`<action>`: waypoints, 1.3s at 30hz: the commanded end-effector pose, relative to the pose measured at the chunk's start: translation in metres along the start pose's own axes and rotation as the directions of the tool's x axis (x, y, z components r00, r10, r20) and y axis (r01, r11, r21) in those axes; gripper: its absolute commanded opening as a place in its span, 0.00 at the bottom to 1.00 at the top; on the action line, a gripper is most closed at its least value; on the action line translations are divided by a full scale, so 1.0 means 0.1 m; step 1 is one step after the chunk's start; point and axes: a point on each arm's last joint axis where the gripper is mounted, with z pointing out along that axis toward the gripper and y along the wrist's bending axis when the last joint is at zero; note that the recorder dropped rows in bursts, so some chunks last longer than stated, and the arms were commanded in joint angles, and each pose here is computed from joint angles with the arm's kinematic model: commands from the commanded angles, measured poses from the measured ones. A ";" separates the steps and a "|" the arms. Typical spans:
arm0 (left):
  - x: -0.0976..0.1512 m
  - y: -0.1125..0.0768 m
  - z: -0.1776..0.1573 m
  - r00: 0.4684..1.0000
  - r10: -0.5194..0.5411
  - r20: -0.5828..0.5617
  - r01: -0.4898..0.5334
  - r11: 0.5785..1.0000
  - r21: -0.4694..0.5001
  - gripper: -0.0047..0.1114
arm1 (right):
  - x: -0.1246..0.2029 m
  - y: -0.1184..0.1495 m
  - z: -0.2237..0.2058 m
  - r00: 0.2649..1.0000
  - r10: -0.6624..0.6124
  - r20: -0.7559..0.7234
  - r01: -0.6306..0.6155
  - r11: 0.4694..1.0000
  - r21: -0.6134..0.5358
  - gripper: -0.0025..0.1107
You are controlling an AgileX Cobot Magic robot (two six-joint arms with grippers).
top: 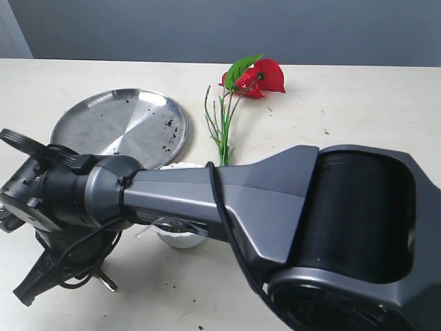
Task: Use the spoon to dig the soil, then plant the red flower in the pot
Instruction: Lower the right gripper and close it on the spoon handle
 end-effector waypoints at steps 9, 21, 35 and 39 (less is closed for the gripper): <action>0.00 0.00 0.00 1.000 -0.004 0.007 0.004 1.000 0.000 0.04 | -0.10 -0.15 -0.56 0.990 -0.067 0.127 0.054 0.993 0.105 0.02; 0.00 0.00 0.00 1.000 -0.004 0.007 0.004 1.000 0.000 0.04 | -0.13 -0.20 -0.74 0.980 -0.093 0.177 0.068 0.987 0.143 0.02; 0.00 0.00 0.00 1.000 -0.004 0.009 0.004 1.000 0.000 0.04 | -0.15 -0.09 -0.32 0.980 -0.128 0.151 0.134 0.991 -0.030 0.34; 0.00 0.00 0.00 1.000 -0.004 0.009 0.004 1.000 0.000 0.04 | -0.18 -0.17 -0.28 0.982 -0.091 0.164 0.098 0.995 -0.034 0.39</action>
